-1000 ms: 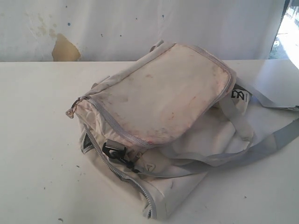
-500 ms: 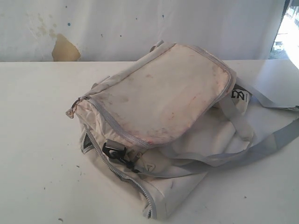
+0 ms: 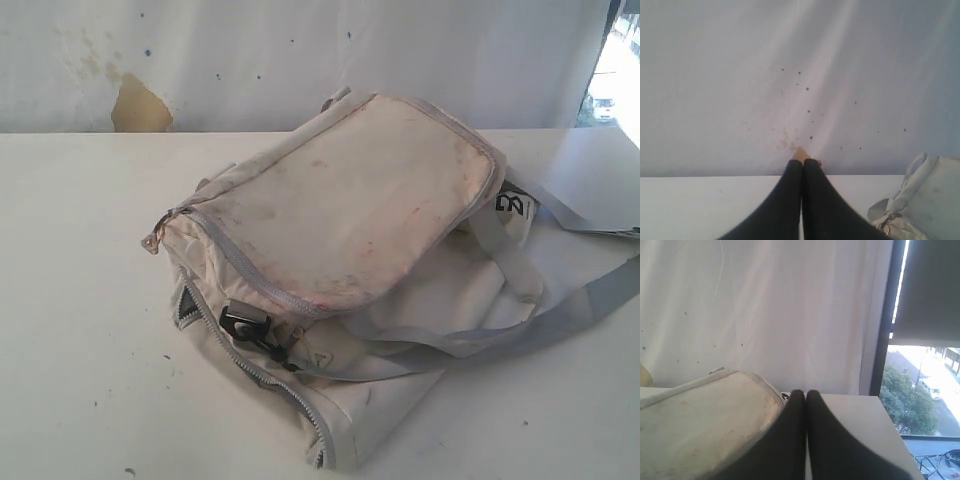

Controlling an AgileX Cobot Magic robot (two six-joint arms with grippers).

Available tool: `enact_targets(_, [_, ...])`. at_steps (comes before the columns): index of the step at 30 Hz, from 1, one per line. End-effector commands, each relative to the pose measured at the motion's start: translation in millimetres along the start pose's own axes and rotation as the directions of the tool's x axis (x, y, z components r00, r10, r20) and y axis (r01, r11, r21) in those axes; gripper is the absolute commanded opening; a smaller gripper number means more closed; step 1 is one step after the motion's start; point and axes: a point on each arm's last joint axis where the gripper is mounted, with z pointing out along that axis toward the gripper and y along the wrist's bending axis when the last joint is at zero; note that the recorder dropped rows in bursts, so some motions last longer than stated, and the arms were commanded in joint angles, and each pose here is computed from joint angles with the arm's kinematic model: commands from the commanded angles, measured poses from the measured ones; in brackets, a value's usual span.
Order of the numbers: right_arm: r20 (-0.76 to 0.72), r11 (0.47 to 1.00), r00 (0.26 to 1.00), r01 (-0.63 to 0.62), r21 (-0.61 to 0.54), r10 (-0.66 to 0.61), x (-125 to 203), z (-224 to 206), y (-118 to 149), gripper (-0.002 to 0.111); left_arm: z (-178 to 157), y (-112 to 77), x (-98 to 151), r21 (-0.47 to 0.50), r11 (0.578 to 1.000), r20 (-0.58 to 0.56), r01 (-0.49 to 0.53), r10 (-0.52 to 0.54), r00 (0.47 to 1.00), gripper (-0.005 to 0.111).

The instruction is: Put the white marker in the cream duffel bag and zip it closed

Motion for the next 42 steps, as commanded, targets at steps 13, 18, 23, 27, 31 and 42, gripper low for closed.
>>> enact_targets(13, [0.077, 1.0, 0.997, 0.01, 0.023, -0.011, 15.9, 20.7, -1.4, 0.0, 21.3, -1.2, 11.7, 0.009, 1.0, 0.067, 0.001, -0.001, 0.998, 0.0])
enact_targets(18, [0.094, 1.0, 0.996, 0.006, 0.031, -0.009, 32.2, 34.3, -1.7, 0.0, 45.7, -2.0, 34.4, 0.008, 1.0, 0.112, 0.003, -0.004, 0.994, 0.0])
enact_targets(23, [0.067, 0.999, 0.998, -0.004, 0.036, 0.002, 65.2, 52.7, -1.2, 0.0, 70.4, -3.3, 72.0, 0.008, 1.0, 0.108, 0.003, -0.004, 0.994, 0.0])
enact_targets(27, [0.037, 0.999, 0.999, 0.005, 0.042, -0.006, 97.4, 65.5, -0.4, 0.0, 83.8, -4.2, 101.2, 0.008, 1.0, 0.107, 0.003, -0.004, 0.994, 0.0])
enact_targets(31, [0.08, 0.998, 0.997, 0.003, 0.057, -0.007, 127.9, 74.8, 0.0, 0.0, 94.1, -5.2, 135.7, 0.008, 1.0, 0.091, 0.003, -0.004, 0.996, 0.0])
enact_targets(42, [0.036, 0.998, 0.999, 0.005, 0.056, -0.007, 149.6, 77.9, 1.1, 0.0, 99.7, -6.2, 172.9, 0.01, 1.0, 0.024, 0.003, -0.003, 1.0, 0.0])
